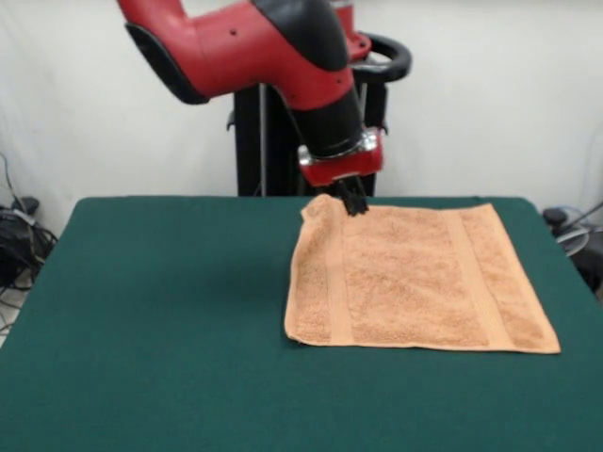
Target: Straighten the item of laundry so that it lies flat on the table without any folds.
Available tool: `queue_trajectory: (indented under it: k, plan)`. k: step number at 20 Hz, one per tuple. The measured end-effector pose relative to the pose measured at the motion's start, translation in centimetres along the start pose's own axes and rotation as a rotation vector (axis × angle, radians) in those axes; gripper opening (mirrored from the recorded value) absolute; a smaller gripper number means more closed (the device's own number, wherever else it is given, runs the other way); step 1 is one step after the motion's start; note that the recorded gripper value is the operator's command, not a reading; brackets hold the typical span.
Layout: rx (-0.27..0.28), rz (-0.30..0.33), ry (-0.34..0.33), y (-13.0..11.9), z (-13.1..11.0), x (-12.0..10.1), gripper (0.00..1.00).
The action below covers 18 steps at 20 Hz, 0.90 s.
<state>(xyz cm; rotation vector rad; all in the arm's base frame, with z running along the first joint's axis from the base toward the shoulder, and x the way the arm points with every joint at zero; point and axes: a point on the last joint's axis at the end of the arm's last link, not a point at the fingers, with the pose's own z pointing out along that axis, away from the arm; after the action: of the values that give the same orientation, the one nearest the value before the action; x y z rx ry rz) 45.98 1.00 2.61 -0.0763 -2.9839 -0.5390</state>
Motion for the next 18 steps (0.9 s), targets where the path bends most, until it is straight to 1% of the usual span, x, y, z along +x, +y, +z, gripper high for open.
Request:
queue_trajectory:
  k: [2, 3, 8, 12, 13, 18]
  plan:
    - [-0.009, -0.01, -0.01, 0.8, 0.7, 0.2, 0.0]
    - [-0.021, -0.015, -0.019, 1.6, 1.6, 0.5, 0.0]
    - [-0.055, -0.02, -0.02, 2.6, 3.8, 1.9, 0.0]
    - [-0.07, -0.009, 0.002, 2.0, 5.6, 3.7, 0.0]
    - [-0.073, -0.004, 0.017, 1.5, 6.4, 4.9, 0.0]
    - [-0.085, 0.008, 0.046, 0.4, 7.4, 7.1, 0.0]
